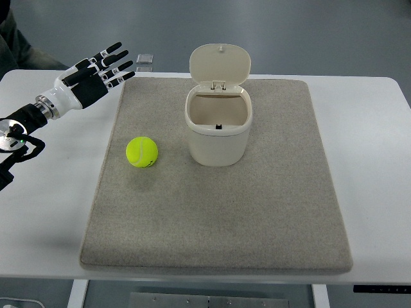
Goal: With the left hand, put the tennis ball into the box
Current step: 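Move the left hand toward the yellow-green tennis ball on the mat, then lower the left hand around the tennis ball and close the fingers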
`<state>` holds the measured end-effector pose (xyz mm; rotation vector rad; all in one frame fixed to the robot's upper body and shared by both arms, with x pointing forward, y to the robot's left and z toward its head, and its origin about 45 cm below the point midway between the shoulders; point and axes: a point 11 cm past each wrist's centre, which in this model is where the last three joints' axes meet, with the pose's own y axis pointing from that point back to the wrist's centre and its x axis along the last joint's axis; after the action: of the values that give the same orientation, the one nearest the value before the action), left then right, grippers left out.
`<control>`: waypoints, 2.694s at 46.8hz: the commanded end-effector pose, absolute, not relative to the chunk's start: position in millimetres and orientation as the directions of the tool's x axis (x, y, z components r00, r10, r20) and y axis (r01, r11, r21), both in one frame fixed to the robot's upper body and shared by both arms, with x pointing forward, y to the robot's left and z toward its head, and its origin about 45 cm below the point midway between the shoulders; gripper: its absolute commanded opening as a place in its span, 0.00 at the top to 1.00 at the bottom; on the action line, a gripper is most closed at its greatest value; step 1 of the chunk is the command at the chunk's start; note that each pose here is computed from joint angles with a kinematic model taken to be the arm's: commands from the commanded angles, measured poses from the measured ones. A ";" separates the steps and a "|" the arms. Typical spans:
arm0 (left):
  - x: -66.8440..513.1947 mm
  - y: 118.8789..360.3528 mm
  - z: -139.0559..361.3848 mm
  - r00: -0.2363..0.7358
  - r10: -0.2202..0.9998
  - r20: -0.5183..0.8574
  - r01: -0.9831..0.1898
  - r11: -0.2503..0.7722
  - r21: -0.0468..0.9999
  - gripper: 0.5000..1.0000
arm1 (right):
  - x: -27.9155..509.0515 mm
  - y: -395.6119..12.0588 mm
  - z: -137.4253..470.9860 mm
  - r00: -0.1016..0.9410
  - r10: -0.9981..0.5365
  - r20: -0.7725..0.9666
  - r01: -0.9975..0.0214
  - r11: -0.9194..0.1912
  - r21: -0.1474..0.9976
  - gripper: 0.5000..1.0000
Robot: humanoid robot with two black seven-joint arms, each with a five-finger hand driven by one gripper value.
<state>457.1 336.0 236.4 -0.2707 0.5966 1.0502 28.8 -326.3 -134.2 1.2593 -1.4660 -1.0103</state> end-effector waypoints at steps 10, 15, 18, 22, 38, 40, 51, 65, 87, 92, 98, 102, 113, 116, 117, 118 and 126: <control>458.2 335.5 238.5 0.361 0.728 -0.583 -0.875 0.481 0.059 0.01 | 28.9 -326.3 -134.2 -0.048 -0.990 0.130 -0.231 0.138 0.963 0.12; 458.7 336.1 239.8 0.360 0.725 -0.587 -0.877 0.478 0.053 0.01 | 28.9 -326.3 -134.2 -0.048 -0.990 0.130 -0.231 0.138 0.963 0.12; 459.2 336.7 241.2 0.359 0.723 -0.591 -0.879 0.475 0.046 0.01 | 29.0 -326.4 -134.2 -0.049 -0.990 0.130 -0.231 0.138 0.963 0.12; 460.9 340.6 244.7 0.352 0.720 -0.598 -0.890 0.456 0.025 0.01 | 28.9 -326.3 -134.2 -0.048 -0.990 0.130 -0.231 0.138 0.963 0.12; 461.0 369.8 246.2 0.301 0.763 -0.572 -0.937 0.348 -0.028 0.01 | 28.9 -326.3 -134.2 -0.048 -0.990 0.130 -0.231 0.138 0.963 0.12; 461.1 369.0 245.8 0.303 0.765 -0.568 -0.936 0.352 -0.025 0.01 | 29.0 -326.4 -134.2 -0.049 -0.990 0.130 -0.231 0.138 0.963 0.12; 458.8 370.4 247.2 0.385 0.866 -0.318 -0.896 0.434 0.098 0.01 | 28.9 -326.3 -134.2 -0.048 -0.990 0.130 -0.231 0.138 0.963 0.12; 447.4 389.6 270.5 0.476 0.879 -0.041 -0.863 0.475 0.170 0.01 | 29.0 -326.4 -134.2 -0.049 -0.990 0.130 -0.231 0.138 0.963 0.12; 423.3 356.7 289.1 0.677 0.632 0.378 -0.734 0.622 0.274 0.01 | 28.9 -326.3 -134.2 -0.048 -0.990 0.130 -0.231 0.138 0.963 0.12; 418.6 349.8 287.3 0.671 0.560 0.486 -0.731 0.608 0.308 0.01 | 29.0 -326.4 -134.2 -0.049 -0.990 0.130 -0.231 0.138 0.963 0.12; 411.5 338.2 286.1 0.655 0.433 0.619 -0.721 0.605 0.339 0.01 | 28.9 -326.3 -134.2 -0.048 -0.990 0.130 -0.231 0.138 0.963 0.12; 404.4 326.5 281.6 0.649 0.326 0.688 -0.693 0.626 0.357 0.01 | 29.0 -326.4 -134.2 -0.049 -0.990 0.130 -0.231 0.138 0.963 0.12; 390.9 298.0 273.1 0.614 0.081 0.785 -0.621 0.664 0.416 0.01 | 29.0 -326.4 -134.2 -0.049 -0.990 0.130 -0.231 0.138 0.963 0.12; 389.7 294.4 269.4 0.604 0.029 0.797 -0.610 0.661 0.438 0.01 | 29.0 -326.4 -134.2 -0.049 -0.990 0.130 -0.231 0.138 0.963 0.12; 389.3 293.2 267.9 0.601 0.012 0.799 -0.606 0.660 0.445 0.01 | 28.9 -326.3 -134.2 -0.048 -0.990 0.130 -0.231 0.138 0.963 0.12; 389.0 291.7 266.5 0.598 -0.005 0.802 -0.601 0.659 0.453 0.01 | 28.9 -326.3 -134.2 -0.048 -0.990 0.130 -0.231 0.138 0.963 0.12; 386.6 281.1 254.0 0.581 -0.101 0.807 -0.574 0.653 0.495 0.02 | 29.0 -326.4 -134.2 -0.049 -0.990 0.130 -0.231 0.138 0.963 0.12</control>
<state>387.8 285.7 259.3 0.8240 -0.9141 0.3431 28.9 -326.4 -134.2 1.2593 -1.4663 -1.0103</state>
